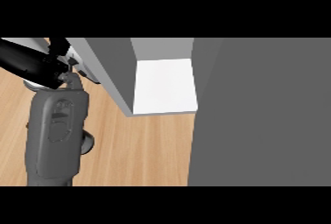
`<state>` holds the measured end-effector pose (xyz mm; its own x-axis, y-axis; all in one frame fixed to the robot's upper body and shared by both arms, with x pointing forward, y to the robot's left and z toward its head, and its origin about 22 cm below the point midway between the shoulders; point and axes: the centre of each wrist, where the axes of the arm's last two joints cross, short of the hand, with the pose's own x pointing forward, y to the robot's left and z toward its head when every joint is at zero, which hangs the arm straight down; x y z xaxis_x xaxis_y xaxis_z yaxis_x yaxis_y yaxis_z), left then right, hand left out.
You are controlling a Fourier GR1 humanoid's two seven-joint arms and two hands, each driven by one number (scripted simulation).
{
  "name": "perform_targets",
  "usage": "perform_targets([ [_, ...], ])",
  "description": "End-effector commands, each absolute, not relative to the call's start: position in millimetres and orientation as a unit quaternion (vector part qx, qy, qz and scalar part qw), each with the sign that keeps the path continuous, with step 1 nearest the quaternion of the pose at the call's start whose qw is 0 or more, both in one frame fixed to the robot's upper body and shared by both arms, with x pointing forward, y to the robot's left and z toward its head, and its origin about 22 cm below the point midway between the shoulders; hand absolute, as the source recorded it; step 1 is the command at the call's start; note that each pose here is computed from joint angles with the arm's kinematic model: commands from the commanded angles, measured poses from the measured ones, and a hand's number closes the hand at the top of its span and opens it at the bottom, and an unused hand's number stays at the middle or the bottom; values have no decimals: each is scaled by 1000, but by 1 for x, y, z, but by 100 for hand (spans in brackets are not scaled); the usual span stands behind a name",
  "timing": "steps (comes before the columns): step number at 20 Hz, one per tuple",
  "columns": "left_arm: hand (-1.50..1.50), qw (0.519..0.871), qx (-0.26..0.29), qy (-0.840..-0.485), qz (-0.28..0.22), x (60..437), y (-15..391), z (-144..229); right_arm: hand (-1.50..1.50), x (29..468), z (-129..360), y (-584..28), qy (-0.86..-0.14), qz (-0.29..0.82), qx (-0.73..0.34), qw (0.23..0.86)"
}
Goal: Pick up the wine, place it into the cabinet and close the cabinet
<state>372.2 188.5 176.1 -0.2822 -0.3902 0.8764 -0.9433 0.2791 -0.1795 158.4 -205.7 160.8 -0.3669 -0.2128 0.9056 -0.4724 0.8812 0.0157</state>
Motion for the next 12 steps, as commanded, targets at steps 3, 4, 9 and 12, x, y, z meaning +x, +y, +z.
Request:
perform_targets([
  [3, -150, 370, 456, -709, 390, 400, 150, 225, -150, 156, 167, -206, -814, 125, 205, 530],
  [4, -150, 369, 457, -709, 391, 401, 146, 222, -150, 154, 177, -205, -816, 125, 211, 524],
  [9, -150, 372, 486, -691, 386, 408, 137, 246, -150, 154, 174, -206, -814, 127, 207, 527],
  [12, -150, 367, 499, -687, 380, 400, 132, 266, -150, 147, 178, -202, -814, 130, 221, 522],
])
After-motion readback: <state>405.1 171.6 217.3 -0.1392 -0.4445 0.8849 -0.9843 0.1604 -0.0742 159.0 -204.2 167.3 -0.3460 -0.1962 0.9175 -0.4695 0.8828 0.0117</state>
